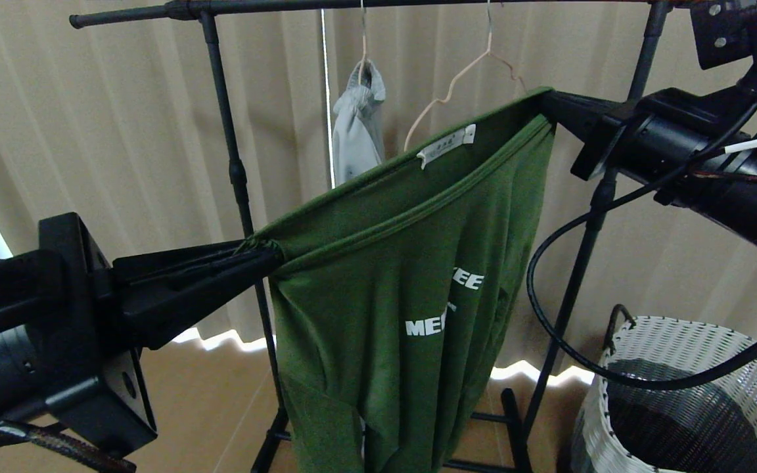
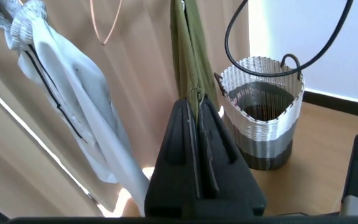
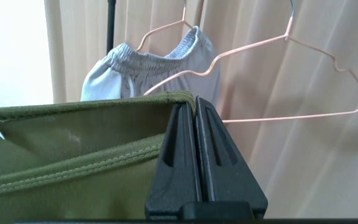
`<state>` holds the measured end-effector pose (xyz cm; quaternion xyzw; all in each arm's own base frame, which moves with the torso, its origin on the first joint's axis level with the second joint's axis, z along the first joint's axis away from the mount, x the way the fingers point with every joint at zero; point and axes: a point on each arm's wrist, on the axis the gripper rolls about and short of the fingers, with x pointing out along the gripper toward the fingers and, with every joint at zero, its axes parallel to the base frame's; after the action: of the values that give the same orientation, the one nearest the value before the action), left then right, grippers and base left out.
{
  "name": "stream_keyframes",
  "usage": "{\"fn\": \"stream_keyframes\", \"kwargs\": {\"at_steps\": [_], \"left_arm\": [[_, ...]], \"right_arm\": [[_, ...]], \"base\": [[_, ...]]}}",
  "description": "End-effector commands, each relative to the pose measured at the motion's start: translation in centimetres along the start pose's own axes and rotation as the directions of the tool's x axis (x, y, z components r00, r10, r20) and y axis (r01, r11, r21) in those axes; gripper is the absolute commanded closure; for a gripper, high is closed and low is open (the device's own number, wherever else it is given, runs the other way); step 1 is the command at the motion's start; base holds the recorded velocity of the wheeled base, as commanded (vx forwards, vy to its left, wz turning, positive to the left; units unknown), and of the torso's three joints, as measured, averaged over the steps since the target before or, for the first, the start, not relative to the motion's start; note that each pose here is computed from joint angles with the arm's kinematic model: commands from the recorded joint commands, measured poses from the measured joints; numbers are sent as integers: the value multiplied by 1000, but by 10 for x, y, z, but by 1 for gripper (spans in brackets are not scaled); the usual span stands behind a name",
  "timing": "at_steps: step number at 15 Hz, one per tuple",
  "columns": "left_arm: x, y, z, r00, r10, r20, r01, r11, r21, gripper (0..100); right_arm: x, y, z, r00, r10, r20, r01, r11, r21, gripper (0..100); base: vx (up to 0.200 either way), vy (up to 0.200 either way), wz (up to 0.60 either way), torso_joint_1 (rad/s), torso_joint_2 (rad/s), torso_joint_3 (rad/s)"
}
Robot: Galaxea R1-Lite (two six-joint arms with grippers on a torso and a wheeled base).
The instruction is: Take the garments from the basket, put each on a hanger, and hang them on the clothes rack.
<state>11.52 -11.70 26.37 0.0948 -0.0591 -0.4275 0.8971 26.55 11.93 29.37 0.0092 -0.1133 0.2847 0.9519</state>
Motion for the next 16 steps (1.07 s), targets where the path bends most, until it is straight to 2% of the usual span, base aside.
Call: {"fn": "stream_keyframes", "kwargs": {"at_steps": [1, 4, 6, 8, 10, 12, 14, 16], "left_arm": [[0, 0, -1, 1000, 0, -2, 0, 1000, 0, 100], [4, 3, 5, 1000, 14, 10, -14, 1000, 5, 100], [19, 18, 8, 997, 81, -5, -81, 997, 13, 100], [47, 45, 14, 986, 168, -20, -168, 986, 18, 100], [69, 63, 14, 976, 215, -33, -214, 977, 18, 100], [90, 75, 14, 962, 269, -42, -269, 963, 21, 100], [108, 82, 14, 936, 349, -53, -348, 937, 18, 100], [115, 83, 15, 928, 368, -52, -368, 930, 16, 100]], "right_arm": [[-1, 0, 1, 1000, -1, 2, 1, 1000, -1, 100], [-4, 1, 4, 1000, -5, 8, 5, 1000, -5, 100], [-13, 2, 15, 999, -7, 31, 7, 1000, -11, 100], [-31, 0, 25, 999, -23, 27, 24, 1000, -15, 100], [-49, 2, 31, 1000, -29, 12, 29, 999, -14, 100], [-70, 6, 33, 999, -31, -12, 31, 999, -12, 100], [-91, 11, 32, 998, -29, -53, 29, 1000, -6, 100], [-111, 16, 24, 994, -17, -110, 16, 1000, -7, 100]], "base": [[0, 0, 0, 0, 0, 0], [0, 0, 0, 0, 0, 0], [0, 0, 0, 0, 0, 0], [0, 0, 0, 0, 0, 0], [0, 0, 0, 0, 0, 0], [0, 0, 0, 0, 0, 0], [0, 0, 0, 0, 0, 0], [0, 0, 0, 0, 0, 0]]}}
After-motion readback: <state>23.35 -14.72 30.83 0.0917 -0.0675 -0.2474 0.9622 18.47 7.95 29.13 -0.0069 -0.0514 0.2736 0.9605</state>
